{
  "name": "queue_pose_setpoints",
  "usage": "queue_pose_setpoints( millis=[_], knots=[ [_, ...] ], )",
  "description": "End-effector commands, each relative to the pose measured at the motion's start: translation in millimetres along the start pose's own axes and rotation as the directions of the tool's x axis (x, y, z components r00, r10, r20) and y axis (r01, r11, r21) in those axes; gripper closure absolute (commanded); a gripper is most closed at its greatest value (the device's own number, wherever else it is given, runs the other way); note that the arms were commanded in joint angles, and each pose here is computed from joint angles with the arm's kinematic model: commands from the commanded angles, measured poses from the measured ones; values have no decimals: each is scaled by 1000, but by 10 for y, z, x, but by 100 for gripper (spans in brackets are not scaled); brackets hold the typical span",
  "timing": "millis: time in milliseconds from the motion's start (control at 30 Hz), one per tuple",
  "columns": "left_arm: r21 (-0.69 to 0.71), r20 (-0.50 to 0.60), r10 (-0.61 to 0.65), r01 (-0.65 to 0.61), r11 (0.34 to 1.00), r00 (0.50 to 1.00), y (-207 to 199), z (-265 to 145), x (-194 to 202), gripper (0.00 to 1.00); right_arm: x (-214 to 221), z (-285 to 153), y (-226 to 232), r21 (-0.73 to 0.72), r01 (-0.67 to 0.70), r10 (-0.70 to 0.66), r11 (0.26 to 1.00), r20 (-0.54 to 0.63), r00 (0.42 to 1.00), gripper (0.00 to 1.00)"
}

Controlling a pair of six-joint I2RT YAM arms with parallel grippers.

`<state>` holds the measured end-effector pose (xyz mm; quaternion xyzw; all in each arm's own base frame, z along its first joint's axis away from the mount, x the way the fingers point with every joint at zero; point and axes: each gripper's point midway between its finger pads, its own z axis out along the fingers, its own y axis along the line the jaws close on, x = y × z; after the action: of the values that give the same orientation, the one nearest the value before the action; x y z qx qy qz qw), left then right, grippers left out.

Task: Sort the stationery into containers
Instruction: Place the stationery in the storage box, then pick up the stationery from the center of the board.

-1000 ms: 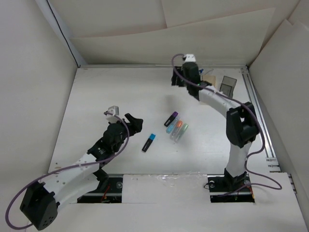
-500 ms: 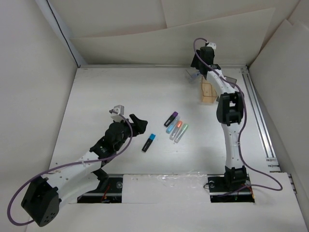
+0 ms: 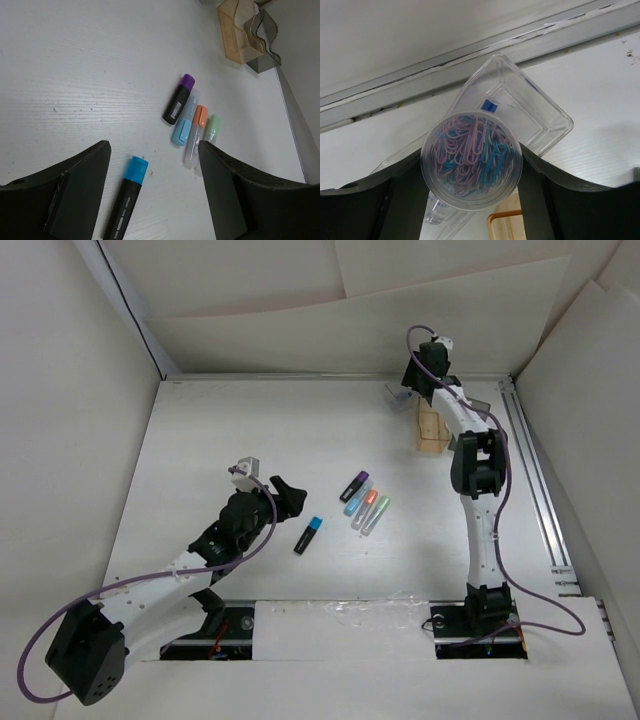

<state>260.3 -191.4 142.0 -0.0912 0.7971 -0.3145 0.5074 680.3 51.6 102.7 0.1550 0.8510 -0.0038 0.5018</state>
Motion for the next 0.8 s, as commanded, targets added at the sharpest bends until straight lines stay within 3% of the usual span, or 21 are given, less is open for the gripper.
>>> queue_pose_setpoints(
  millis=[0,200,467,600,633,700,733,767],
  knots=[
    [58,57,-7,4,998,998,-208,8,-227,33,-519,-180,13,-1,-41,41,999,126,991,32],
    [58,57,-7,4,998,998,-208,8,-227,33,-719,-311,47,-18,-52,55,998,165,985,4],
    [51,63,-7,4,999,998,-196,10,-238,33,-1227,-867,200,-103,-77,101,992,257,961,4],
    [51,63,-7,4,999,998,-195,-4,-242,35,-1362,-1289,325,-143,-62,102,988,291,951,9],
    [59,72,-10,6,998,997,-215,-22,-269,35,-1192,-1322,366,-145,-41,79,989,267,960,10],
    [65,79,-13,8,998,997,-230,-36,-291,37,-1256,-1619,465,-169,-36,85,985,289,954,17],
    [65,79,-13,8,998,997,-229,-50,-294,39,-1033,-1627,459,-163,-22,62,986,249,966,24],
    [65,79,-13,8,998,997,-229,-50,-294,39,-1081,-1834,480,-179,-20,67,984,261,963,42]
  ],
)
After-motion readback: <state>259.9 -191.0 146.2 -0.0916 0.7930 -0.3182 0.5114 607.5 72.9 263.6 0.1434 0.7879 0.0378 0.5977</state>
